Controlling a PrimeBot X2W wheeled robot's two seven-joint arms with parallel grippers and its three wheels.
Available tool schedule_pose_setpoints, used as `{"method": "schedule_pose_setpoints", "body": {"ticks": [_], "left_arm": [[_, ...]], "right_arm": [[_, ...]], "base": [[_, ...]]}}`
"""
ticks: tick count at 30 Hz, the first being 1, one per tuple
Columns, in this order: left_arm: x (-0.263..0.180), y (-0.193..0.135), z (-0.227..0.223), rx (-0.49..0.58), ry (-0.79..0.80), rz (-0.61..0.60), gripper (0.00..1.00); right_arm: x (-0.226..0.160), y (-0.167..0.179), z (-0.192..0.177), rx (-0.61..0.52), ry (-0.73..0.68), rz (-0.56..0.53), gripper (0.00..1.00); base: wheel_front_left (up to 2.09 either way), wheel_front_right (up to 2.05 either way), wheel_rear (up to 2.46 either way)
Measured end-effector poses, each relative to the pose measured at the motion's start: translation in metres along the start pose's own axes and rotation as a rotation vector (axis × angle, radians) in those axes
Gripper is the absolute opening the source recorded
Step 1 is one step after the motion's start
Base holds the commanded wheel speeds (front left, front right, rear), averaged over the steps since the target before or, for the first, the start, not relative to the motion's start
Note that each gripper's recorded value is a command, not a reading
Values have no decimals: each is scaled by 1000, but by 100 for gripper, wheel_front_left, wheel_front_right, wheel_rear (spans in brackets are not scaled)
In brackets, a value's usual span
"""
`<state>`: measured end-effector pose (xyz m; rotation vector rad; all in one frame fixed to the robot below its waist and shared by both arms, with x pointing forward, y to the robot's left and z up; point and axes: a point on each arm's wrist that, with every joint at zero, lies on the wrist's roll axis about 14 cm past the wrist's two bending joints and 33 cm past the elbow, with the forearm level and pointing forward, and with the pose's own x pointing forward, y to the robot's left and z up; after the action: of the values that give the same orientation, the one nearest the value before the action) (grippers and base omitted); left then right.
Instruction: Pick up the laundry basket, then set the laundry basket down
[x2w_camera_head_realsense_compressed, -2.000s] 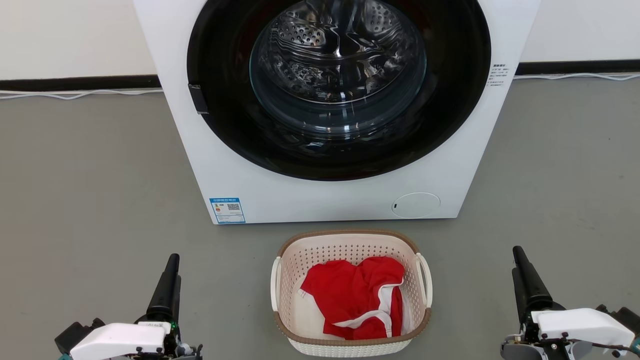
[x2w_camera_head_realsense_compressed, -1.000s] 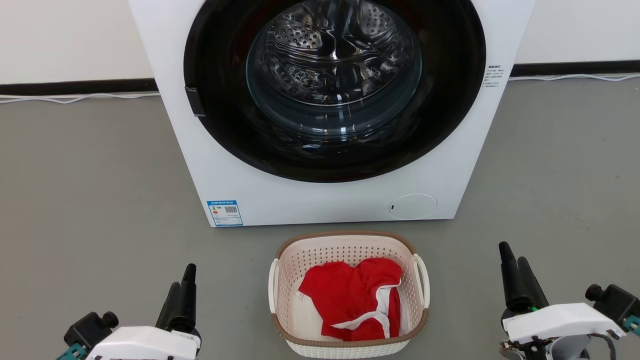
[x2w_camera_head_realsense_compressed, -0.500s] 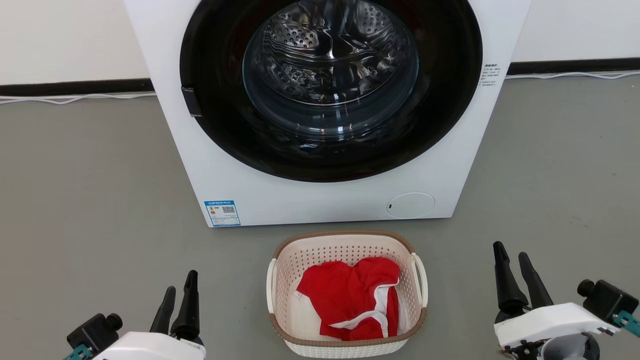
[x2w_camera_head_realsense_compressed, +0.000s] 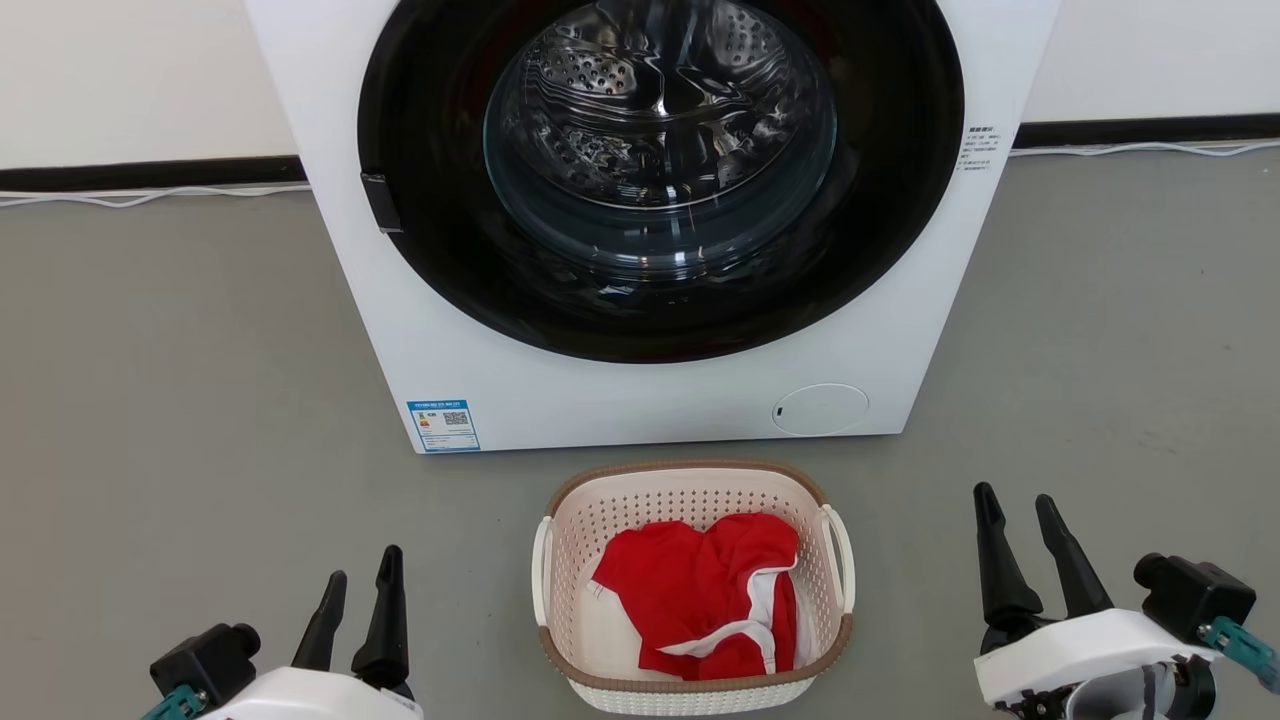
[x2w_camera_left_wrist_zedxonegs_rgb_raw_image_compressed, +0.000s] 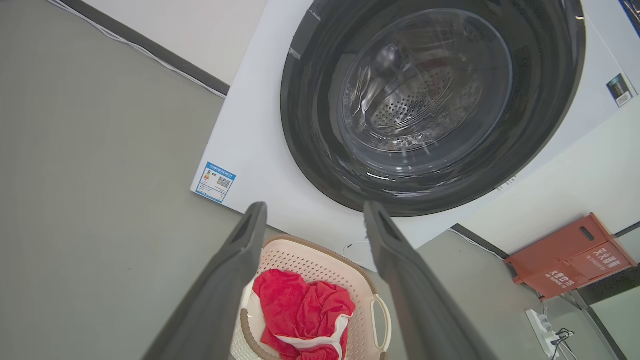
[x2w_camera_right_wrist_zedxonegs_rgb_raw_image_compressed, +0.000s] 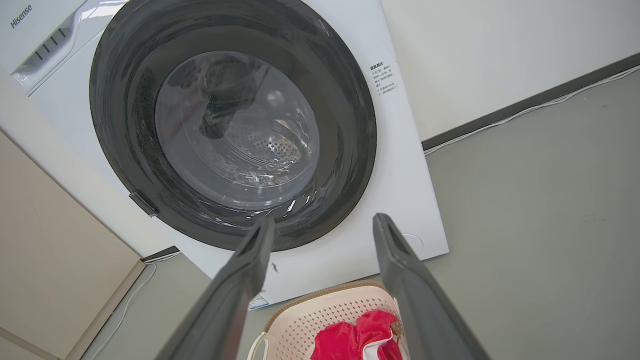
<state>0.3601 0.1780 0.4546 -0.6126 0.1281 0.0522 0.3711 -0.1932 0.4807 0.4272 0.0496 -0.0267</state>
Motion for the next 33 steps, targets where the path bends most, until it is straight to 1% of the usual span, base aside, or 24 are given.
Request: {"method": "schedule_pose_setpoints", "body": {"ticks": [23,33], "left_arm": [[-2,-4,1,278,-26,-39,100],[-2,-6,1,378,-36,-59,100]], "right_arm": [[0,4,1,-276,-20,37,100],[-1,5,0,-385,-25,56,100]], "base": [[0,0,0],[0,0,0]]}}
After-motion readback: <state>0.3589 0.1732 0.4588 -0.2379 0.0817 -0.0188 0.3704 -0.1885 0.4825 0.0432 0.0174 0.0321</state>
